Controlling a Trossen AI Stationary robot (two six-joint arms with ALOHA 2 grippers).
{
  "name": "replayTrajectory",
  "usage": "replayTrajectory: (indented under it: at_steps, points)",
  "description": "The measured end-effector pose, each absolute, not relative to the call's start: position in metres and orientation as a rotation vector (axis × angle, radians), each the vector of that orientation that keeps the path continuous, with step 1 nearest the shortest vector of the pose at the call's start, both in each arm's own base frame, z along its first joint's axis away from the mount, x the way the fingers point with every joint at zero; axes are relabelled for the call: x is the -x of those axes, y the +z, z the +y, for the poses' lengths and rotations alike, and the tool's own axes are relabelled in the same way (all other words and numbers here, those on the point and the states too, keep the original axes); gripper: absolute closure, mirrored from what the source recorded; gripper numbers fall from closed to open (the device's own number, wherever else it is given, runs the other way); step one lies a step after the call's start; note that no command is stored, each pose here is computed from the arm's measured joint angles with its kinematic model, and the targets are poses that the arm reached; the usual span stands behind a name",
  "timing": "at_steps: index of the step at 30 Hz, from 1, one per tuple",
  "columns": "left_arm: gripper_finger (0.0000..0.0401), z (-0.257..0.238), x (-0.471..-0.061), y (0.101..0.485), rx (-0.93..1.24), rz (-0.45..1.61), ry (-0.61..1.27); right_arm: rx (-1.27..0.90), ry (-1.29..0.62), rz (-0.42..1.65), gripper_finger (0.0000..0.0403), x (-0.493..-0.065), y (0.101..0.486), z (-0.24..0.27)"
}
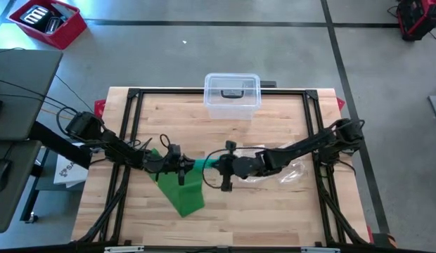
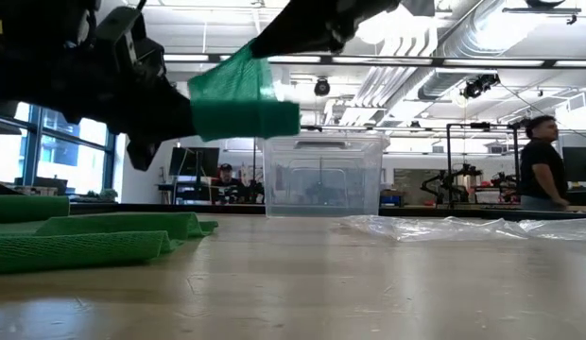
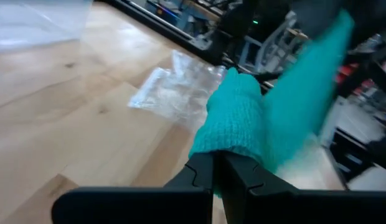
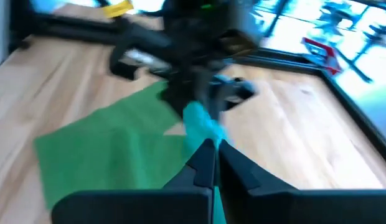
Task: Roll bandage
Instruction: Roll the blue bandage
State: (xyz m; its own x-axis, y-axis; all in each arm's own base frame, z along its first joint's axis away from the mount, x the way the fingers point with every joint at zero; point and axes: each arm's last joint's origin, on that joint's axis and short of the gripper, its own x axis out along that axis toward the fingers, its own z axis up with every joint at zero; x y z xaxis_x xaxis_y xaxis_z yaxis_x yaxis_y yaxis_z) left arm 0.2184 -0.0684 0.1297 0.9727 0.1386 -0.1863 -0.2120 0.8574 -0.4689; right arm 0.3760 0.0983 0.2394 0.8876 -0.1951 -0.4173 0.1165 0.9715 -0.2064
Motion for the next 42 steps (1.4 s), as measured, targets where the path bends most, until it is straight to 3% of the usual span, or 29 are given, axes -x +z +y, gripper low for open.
replayTrajectory:
  at_steps: [11,19,24,30,36,42]
  points:
    - [0.04,-0.083,-0.224,0.137,0.455,0.178,0.002,-0.001,-0.207,0.557,0.0403,-0.376,0.228,0.079]
    - [0.04,-0.083,-0.226,0.139,0.451,0.157,0.039,-0.032,-0.11,0.481,0.0403,-0.38,0.235,0.086]
    - [0.04,-0.082,-0.226,0.139,0.442,0.149,0.052,-0.058,-0.145,0.493,0.0403,-0.379,0.234,0.085]
    - [0.04,-0.081,-0.225,0.138,0.436,0.142,0.118,-0.048,-0.067,0.507,0.0403,-0.37,0.234,0.114]
    - [0.04,-0.085,-0.224,0.138,0.439,0.158,0.087,-0.036,-0.295,0.416,0.0403,-0.357,0.237,0.141]
    - [0.04,-0.091,-0.222,0.138,0.442,0.167,0.037,-0.137,-0.414,0.408,0.0403,-0.357,0.235,0.131]
